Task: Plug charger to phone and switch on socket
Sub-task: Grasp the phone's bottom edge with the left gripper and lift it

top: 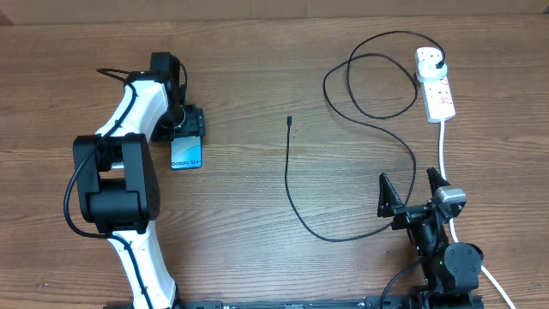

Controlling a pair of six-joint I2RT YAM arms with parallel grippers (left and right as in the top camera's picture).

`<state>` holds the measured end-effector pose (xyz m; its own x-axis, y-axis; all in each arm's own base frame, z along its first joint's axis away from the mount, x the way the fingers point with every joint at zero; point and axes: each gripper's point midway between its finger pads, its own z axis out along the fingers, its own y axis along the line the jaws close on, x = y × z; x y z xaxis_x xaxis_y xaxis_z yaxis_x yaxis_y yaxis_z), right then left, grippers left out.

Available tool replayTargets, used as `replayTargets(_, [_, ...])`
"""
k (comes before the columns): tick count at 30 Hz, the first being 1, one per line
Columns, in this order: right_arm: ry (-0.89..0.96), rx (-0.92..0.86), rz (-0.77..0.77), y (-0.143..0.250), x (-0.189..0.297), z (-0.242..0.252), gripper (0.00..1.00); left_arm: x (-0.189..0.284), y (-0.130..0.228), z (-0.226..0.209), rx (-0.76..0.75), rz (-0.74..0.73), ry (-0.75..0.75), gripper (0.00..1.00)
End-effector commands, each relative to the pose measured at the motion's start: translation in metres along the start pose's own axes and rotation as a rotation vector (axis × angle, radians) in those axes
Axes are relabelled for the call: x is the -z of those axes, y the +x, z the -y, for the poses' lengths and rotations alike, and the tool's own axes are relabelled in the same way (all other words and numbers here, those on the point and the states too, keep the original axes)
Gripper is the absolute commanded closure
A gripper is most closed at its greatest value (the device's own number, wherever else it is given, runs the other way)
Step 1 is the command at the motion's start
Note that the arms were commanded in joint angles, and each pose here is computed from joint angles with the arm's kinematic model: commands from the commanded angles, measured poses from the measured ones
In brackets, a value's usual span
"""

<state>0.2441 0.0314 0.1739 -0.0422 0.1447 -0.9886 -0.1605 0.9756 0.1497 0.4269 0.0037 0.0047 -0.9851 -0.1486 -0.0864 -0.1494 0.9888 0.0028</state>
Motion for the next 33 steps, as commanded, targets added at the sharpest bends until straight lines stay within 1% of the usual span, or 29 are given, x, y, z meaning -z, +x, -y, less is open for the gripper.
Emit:
replayTargets(1, [-0.009,-0.002,0.002,0.0021,-0.0001,-0.0015,0.0,-0.0098,0.0072,0.0027,-0.035,-0.033,0.023,0.21])
replayTargets(6, [-0.009,-0.002,0.002,0.0021,-0.0001,-0.0015,0.0,-0.0119,0.0091,0.0049,-0.062,-0.037,0.037,0.21])
replayTargets(20, [-0.009,-0.002,0.002,0.0021,-0.0001,-0.0016,0.0,-0.0193,0.0141,0.0023,-0.062,-0.044,0.026,0.22])
replayTargets(29, [-0.009,-0.002,0.002,0.0021,-0.0001,-0.0015,0.0,-0.0193,0.0143,0.0022,-0.061,-0.044,0.026,0.25])
replayTargets(33, [-0.009,-0.002,0.002,0.0021,-0.0001,-0.0015,0.0,-0.0193,0.0143,0.0022,-0.061,-0.044,0.026,0.29])
